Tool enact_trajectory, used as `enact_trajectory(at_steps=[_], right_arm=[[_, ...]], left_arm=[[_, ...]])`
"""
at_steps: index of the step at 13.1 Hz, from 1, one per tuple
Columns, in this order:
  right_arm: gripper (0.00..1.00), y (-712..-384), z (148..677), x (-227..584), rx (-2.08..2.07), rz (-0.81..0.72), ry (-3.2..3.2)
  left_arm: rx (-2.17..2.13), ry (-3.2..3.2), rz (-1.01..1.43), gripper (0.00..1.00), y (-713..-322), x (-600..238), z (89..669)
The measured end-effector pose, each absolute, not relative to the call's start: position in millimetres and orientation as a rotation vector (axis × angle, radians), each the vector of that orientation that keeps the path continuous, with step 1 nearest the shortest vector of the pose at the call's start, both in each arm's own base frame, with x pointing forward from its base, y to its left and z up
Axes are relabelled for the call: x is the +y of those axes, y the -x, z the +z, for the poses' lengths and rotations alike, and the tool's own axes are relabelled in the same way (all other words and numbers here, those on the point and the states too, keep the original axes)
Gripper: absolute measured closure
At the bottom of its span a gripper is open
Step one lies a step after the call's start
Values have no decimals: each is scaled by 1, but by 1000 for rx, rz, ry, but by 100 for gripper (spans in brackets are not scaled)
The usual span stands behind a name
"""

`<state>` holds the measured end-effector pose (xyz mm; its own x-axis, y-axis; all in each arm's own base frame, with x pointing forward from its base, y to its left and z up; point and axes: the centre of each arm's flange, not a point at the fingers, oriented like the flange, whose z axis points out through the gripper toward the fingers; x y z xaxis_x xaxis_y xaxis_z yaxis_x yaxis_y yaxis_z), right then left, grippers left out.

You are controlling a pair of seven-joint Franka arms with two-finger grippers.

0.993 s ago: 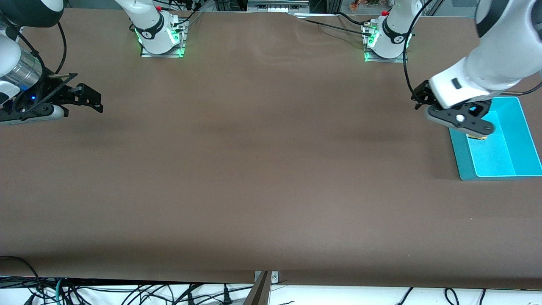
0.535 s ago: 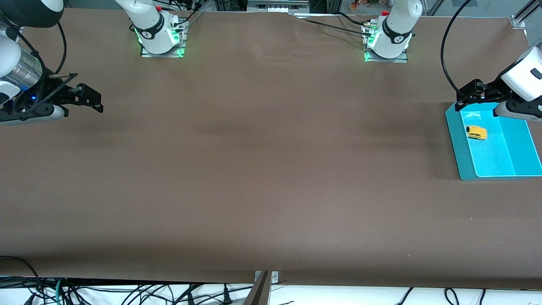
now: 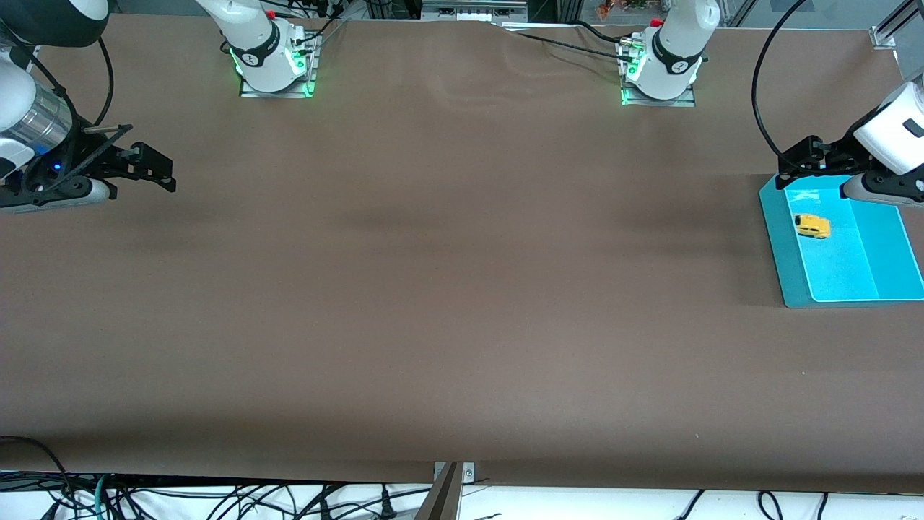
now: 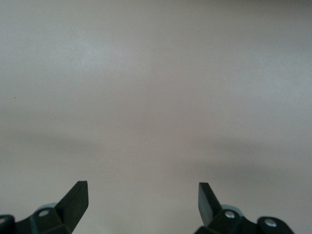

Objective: Wind and store yellow beetle car
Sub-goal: 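Open the left gripper and raise it away from the tray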

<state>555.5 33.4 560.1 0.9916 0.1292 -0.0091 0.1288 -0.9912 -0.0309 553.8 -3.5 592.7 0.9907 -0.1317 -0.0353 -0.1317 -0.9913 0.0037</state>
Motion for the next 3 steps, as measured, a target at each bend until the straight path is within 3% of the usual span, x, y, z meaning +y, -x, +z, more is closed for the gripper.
enact_trajectory(at_steps=[3], right_arm=[[0,-556,560,33,-201,17,3105]], left_arm=[[-214,-3132,-66,0,-553,-6,593]])
